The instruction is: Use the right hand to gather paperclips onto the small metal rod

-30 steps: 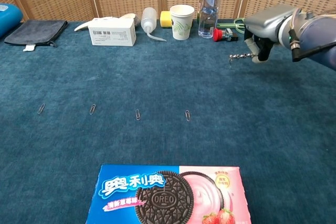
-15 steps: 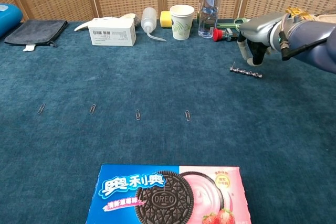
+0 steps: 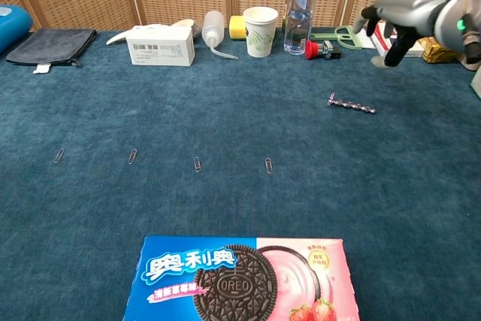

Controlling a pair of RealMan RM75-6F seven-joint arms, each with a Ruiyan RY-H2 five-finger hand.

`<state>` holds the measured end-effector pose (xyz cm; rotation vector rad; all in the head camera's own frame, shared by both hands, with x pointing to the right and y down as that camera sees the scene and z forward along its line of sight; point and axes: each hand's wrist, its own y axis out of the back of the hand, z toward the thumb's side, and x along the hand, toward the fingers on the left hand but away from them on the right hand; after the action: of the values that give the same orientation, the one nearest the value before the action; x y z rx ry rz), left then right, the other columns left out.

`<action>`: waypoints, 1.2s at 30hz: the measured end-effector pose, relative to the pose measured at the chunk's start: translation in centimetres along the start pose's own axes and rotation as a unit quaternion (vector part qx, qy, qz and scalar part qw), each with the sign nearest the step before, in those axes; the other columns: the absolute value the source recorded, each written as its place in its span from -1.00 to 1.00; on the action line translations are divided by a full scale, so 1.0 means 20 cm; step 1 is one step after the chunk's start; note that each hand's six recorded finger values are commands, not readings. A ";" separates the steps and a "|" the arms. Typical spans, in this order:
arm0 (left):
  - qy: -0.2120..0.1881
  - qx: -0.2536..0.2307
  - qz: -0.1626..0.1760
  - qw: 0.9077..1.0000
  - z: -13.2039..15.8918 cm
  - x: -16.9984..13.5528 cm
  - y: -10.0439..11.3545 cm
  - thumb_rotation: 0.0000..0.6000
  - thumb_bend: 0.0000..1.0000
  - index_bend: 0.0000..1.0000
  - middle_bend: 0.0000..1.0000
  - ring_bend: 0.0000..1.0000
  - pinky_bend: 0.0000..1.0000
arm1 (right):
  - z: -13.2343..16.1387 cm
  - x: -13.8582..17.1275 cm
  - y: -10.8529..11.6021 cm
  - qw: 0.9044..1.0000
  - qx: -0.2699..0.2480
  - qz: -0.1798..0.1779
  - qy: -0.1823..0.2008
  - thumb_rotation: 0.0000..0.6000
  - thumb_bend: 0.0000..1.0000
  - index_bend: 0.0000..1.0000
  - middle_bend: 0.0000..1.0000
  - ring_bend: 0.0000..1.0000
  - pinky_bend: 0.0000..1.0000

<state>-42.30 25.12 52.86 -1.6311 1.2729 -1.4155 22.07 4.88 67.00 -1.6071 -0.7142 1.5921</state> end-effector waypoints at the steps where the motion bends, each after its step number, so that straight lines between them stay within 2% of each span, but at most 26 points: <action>1: 0.001 0.000 -0.001 1.000 0.00 0.00 0.00 1.00 -0.23 -0.46 -0.50 -0.78 -0.56 | -0.02 0.04 0.02 1.000 -0.017 -0.011 0.004 1.00 -0.08 -0.61 -0.52 -0.49 -0.35; 7: 0.005 0.000 -0.006 1.000 -0.02 -0.02 0.00 1.00 -0.23 -0.46 -0.50 -0.77 -0.56 | -0.13 0.24 0.07 0.996 -0.071 -0.053 0.021 1.00 -0.08 -0.57 -0.50 -0.49 -0.35; 13: 0.006 -0.002 -0.012 1.000 -0.02 -0.04 -0.01 1.00 -0.23 -0.46 -0.50 -0.74 -0.56 | -0.25 0.43 0.07 0.993 -0.083 -0.081 0.016 1.00 -0.08 -0.48 -0.49 -0.46 -0.35; 18: 0.009 -0.006 -0.014 1.000 -0.03 -0.08 0.00 1.00 -0.23 -0.43 -0.47 -0.70 -0.56 | -0.35 0.58 0.02 0.993 -0.082 -0.086 -0.001 1.00 -0.08 -0.48 -0.48 -0.46 -0.34; 22: 0.009 -0.004 -0.016 1.000 -0.03 -0.11 0.00 1.00 -0.23 -0.43 -0.47 -0.71 -0.56 | -0.46 0.73 -0.03 0.993 -0.072 -0.094 -0.028 1.00 -0.08 -0.48 -0.48 -0.46 -0.34; 25: 0.007 -0.003 -0.015 1.000 -0.03 -0.12 0.01 1.00 -0.23 -0.43 -0.47 -0.71 -0.56 | -0.52 0.83 -0.08 0.993 -0.067 -0.088 -0.043 1.00 -0.08 -0.48 -0.48 -0.46 -0.34; 36: -0.007 -0.011 -0.025 1.000 0.04 -0.11 -0.02 1.00 -0.22 -0.43 -0.47 -0.71 -0.56 | -0.63 1.03 -0.17 0.990 -0.080 -0.087 -0.071 1.00 -0.08 -0.48 -0.48 -0.46 -0.34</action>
<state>-41.41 27.29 52.31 -1.6959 1.2507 -1.4227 36.31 22.05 57.31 -1.5087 -1.0519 1.5646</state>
